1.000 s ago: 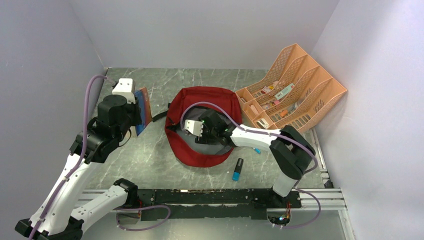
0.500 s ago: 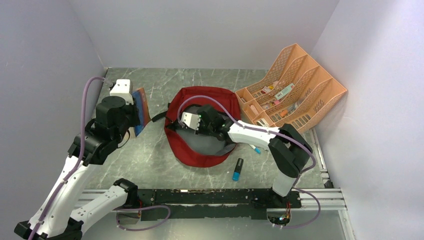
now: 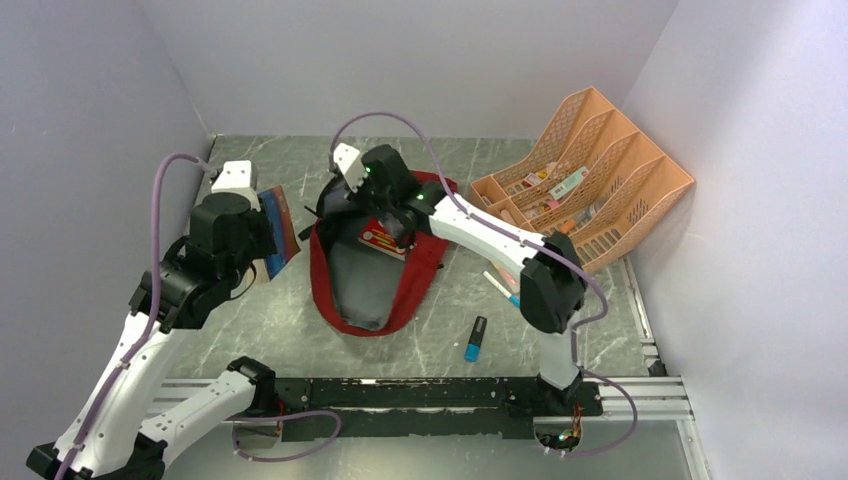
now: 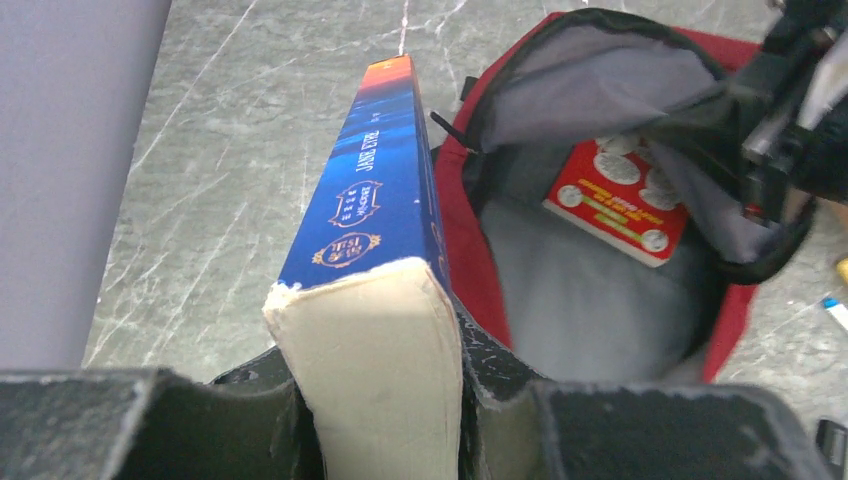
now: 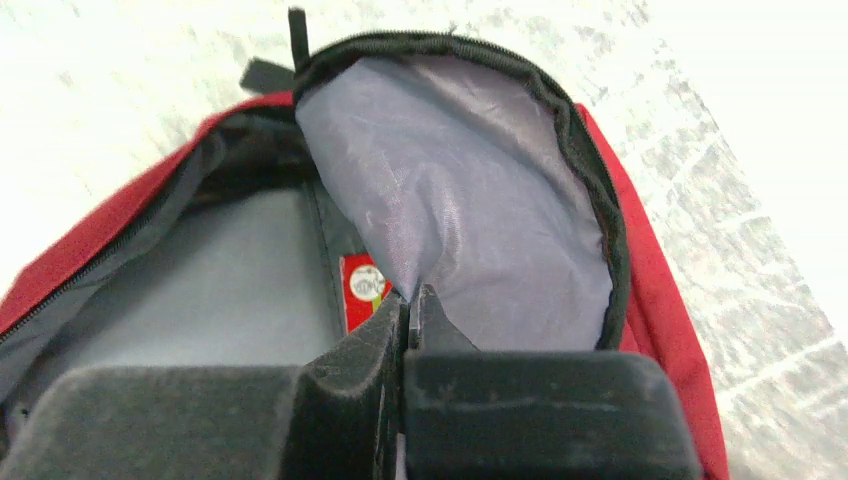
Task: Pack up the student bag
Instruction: Place the book in the student bag.
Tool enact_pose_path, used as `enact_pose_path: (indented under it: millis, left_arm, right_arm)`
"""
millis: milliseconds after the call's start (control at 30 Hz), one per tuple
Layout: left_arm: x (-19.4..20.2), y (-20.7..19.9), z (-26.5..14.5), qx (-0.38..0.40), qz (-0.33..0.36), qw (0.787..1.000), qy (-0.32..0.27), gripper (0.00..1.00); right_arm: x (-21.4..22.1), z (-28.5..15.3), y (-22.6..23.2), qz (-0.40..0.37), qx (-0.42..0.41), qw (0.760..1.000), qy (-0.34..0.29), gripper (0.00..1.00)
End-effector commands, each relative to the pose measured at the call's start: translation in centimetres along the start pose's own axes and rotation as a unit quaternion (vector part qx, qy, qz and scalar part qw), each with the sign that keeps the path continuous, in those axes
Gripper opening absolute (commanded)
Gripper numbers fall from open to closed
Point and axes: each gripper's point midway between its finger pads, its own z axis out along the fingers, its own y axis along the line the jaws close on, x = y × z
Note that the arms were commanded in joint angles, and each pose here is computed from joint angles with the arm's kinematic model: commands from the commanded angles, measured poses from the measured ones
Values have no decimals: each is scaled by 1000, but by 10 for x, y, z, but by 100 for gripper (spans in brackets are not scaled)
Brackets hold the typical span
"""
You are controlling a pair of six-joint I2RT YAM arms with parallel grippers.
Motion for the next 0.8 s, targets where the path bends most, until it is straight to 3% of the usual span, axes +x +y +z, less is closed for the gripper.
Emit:
enact_pose_path:
  millis: [0, 200, 400, 533, 767]
  left_arm:
    - [-56, -4, -22, 16, -83, 993, -80, 5]
    - [-52, -27, -18, 50, -139, 988, -42, 5]
    - [-22, -53, -5, 83, -248, 965, 13, 5]
    - [-1, -51, 3, 76, -318, 945, 6, 5]
    - [-11, -66, 12, 104, -395, 913, -12, 5]
  right_arm:
    - [-27, 13, 10, 103, -27, 994, -2, 0]
    - [-56, 13, -9, 171, 13, 985, -24, 0]
    - [-56, 0, -19, 190, 37, 981, -28, 0]
    - [-69, -13, -30, 238, 57, 966, -78, 0]
    - [-88, -21, -17, 272, 12, 955, -115, 0]
